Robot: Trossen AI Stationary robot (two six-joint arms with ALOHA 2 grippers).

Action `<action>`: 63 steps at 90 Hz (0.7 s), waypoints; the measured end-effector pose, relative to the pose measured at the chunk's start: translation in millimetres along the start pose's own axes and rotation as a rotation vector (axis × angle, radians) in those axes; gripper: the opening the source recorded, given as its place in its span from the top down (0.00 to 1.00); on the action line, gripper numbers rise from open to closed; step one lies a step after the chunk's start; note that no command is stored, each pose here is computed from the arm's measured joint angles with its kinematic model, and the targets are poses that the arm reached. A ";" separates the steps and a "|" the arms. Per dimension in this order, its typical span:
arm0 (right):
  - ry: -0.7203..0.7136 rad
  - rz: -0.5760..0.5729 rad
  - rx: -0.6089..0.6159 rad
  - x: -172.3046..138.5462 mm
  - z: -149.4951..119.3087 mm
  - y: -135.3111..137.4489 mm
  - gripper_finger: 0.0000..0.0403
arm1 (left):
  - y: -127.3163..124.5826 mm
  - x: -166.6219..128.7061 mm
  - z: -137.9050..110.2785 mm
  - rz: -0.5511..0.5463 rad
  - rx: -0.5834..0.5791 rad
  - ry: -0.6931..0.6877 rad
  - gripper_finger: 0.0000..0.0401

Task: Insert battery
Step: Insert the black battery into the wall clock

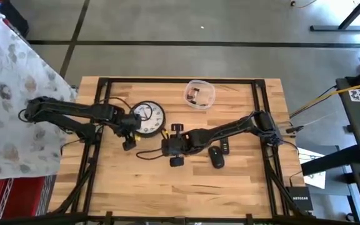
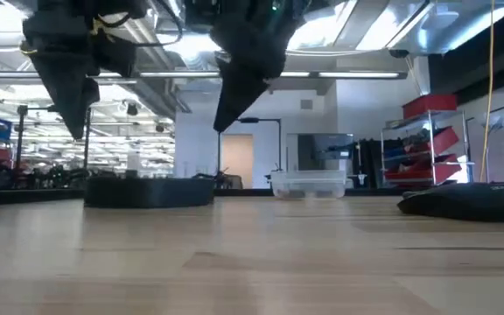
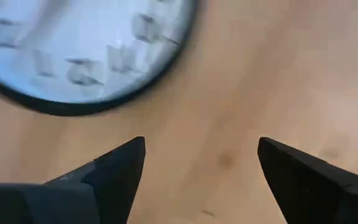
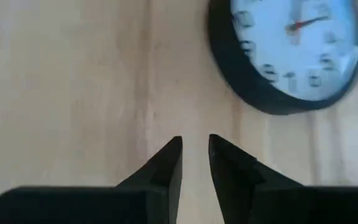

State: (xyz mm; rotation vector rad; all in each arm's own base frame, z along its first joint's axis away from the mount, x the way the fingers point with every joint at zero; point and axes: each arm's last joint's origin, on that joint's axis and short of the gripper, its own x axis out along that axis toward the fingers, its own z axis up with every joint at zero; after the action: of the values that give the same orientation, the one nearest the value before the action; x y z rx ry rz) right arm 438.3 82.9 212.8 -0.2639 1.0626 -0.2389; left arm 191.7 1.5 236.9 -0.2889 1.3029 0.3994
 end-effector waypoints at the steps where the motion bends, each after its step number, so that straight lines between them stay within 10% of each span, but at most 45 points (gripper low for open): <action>1: 0.004 -0.012 0.001 -0.1 -0.5 -0.4 0.84 | 1.1 0.3 0.6 0.025 0.000 -0.010 0.26; 12: 0.034 -0.104 0.014 -5.5 -4.4 -5.8 0.84 | 16.1 9.3 12.3 0.229 -0.018 -0.056 0.26; 42: 0.126 -0.099 0.070 -12.6 -15.9 0.6 0.84 | 32.7 82.7 66.0 0.360 0.020 -0.056 0.26; 63: 0.276 -0.251 0.125 -54.3 -45.0 16.9 0.84 | -15.3 101.7 94.2 -0.076 0.115 -0.288 0.26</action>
State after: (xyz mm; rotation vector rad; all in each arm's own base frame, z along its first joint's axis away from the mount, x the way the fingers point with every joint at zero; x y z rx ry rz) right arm 374.3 111.7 231.4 -0.2560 1.2817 -0.5779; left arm 302.2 40.3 161.0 -0.1762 1.0247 0.2885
